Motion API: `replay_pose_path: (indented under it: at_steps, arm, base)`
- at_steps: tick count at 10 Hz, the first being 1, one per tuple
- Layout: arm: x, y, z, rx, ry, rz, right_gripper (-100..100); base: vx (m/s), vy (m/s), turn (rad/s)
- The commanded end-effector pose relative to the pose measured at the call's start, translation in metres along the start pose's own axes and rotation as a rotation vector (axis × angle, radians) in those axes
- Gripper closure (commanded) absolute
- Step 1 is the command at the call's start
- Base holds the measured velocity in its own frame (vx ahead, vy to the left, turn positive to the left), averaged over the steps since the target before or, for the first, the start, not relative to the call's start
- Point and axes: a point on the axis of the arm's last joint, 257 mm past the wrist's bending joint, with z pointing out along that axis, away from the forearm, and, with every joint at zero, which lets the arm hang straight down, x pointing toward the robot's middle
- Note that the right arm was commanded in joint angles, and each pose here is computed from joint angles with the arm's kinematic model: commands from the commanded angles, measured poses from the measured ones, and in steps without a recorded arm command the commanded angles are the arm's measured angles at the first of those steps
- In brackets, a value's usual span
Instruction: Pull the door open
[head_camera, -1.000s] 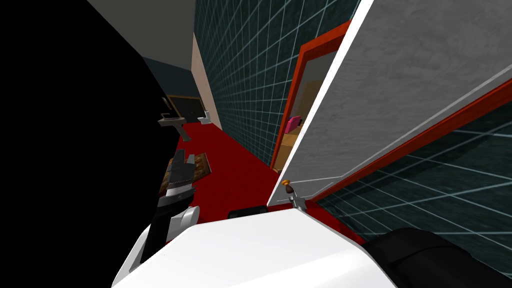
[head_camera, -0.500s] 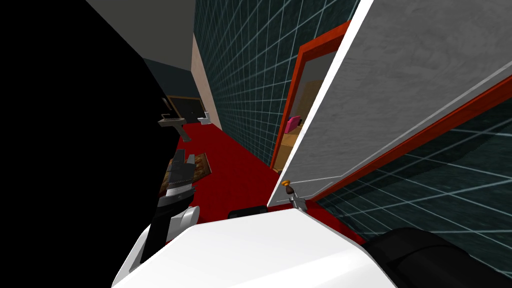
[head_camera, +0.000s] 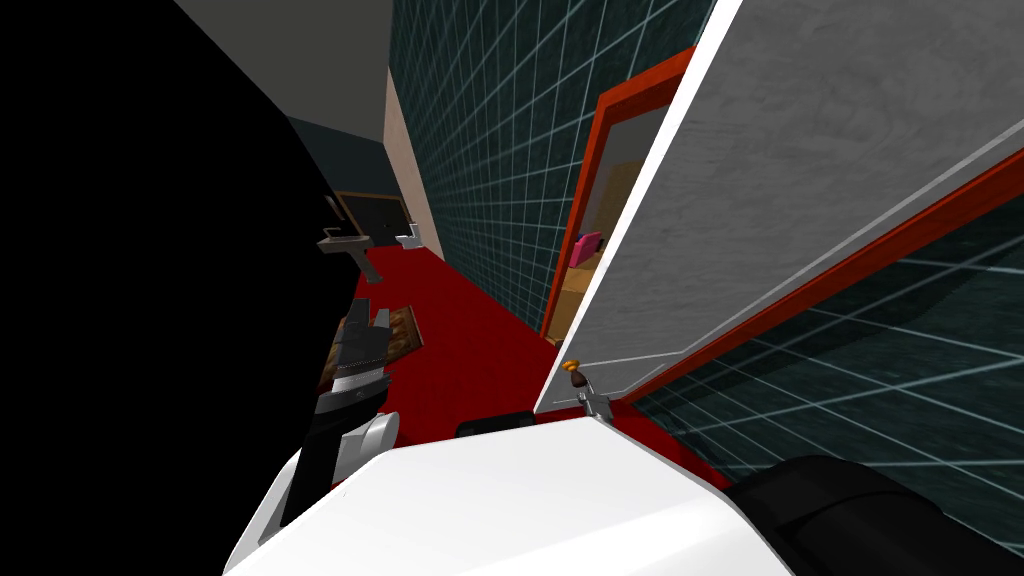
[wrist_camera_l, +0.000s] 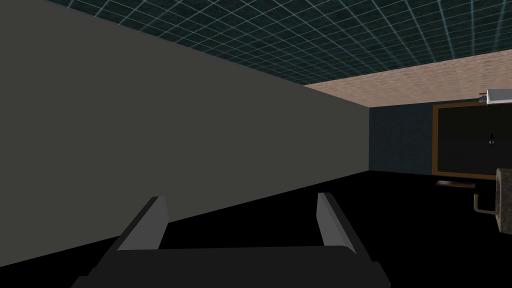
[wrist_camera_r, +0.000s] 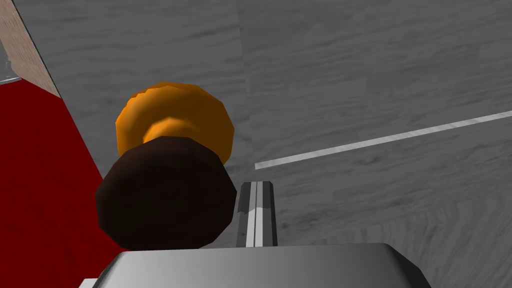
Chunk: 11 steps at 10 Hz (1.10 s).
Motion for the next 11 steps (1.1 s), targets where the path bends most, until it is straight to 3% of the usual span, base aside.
replay_pose_path:
  at_steps: [1,11]
  arm:
    - [-0.0003,-0.0230,-0.0040,0.033,0.001,0.026,-100]
    - [-0.0001,-0.0242,-0.0041,0.036,0.002,0.027,-100]
  base:
    - [-0.016,-0.015,0.023]
    - [-0.004,0.001,0.001]
